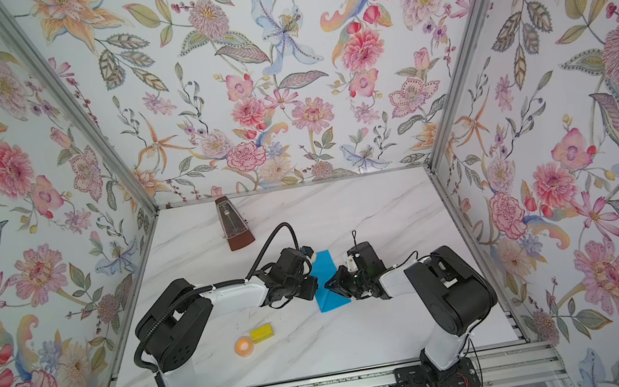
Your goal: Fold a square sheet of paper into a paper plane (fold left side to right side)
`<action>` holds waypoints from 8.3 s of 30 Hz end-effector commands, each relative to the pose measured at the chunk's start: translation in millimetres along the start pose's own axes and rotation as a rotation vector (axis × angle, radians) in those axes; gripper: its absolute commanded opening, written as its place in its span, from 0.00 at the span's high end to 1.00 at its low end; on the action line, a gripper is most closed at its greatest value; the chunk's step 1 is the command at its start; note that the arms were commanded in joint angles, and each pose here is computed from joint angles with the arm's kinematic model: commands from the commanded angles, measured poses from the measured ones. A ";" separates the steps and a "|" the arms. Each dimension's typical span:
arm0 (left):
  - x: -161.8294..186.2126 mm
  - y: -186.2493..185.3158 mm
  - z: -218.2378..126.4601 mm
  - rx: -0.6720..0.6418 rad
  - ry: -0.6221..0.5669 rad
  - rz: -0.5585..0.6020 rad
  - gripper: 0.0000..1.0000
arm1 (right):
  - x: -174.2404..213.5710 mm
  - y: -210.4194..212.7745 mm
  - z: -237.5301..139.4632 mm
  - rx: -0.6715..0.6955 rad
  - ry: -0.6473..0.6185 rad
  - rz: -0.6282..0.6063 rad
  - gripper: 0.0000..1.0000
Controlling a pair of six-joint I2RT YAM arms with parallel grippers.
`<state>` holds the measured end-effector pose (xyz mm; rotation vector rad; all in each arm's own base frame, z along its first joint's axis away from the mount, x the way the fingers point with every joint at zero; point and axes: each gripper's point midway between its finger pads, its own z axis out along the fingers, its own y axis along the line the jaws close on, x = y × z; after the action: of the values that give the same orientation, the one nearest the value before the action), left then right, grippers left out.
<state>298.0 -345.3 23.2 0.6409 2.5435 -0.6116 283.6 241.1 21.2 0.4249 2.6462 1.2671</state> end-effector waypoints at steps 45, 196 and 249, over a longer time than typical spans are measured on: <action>35.7 15.3 9.0 -0.042 0.195 -0.059 0.98 | 1.0 -19.7 -20.1 0.150 -0.010 0.023 0.69; 65.6 -42.4 -25.3 0.044 0.199 -0.178 0.99 | 85.9 -61.1 -2.3 0.292 0.164 0.084 0.92; 48.8 5.6 -72.4 0.003 0.137 -0.207 1.00 | 81.1 -49.6 -5.3 0.321 0.190 -0.013 0.91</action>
<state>237.0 -261.8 41.0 0.3471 2.8000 -0.5759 216.7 264.0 16.9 0.2816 2.8619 1.1865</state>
